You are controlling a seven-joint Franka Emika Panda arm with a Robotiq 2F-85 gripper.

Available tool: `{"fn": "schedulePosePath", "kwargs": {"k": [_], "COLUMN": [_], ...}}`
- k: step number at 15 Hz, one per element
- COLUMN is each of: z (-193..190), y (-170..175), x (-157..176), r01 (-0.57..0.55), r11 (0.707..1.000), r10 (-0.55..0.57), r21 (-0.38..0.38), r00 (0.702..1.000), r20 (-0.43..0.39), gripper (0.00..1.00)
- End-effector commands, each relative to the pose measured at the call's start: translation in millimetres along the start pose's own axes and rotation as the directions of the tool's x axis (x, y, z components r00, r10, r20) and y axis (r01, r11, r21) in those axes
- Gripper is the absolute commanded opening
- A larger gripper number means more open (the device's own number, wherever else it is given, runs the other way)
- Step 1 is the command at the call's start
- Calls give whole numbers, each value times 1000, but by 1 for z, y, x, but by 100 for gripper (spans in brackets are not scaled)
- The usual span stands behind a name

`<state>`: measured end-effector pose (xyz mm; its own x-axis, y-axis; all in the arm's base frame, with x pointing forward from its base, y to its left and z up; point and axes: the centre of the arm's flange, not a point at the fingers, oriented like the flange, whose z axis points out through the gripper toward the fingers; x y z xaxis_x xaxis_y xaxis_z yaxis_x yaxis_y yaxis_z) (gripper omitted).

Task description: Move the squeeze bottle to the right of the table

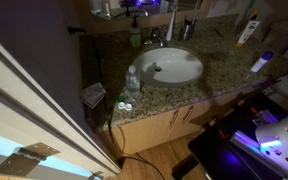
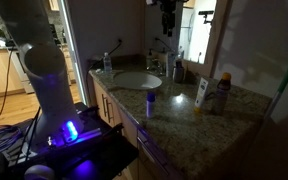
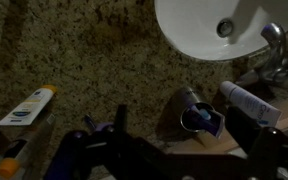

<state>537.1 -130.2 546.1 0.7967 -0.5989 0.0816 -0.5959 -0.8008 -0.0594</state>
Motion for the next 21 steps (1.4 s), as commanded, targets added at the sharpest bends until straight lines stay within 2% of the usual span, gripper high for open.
{"fn": "schedulePosePath", "kwargs": {"k": [1, 2, 3, 9, 10, 12, 15, 21], "z": [1, 15, 24, 71, 64, 74, 74, 99], "y": [-2, -10, -19, -98, -78, -93, -94, -135], "x": [1, 6, 8, 32, 10, 18, 23, 44], "r01": [0, -9, -24, -140, -108, -125, -130, -138], "r11": [1000, 998, 999, 986, 992, 990, 989, 973], "r10": [0, 9, 24, 143, 110, 127, 133, 163], "r21": [0, -56, -47, 95, 57, 71, 76, 185], "r00": [1000, 1000, 1000, 989, 994, 992, 991, 978], "r20": [1, -5, 2, -24, -20, -21, -25, -128], "gripper": [100, 100, 100, 100, 100, 100, 100, 100]}}
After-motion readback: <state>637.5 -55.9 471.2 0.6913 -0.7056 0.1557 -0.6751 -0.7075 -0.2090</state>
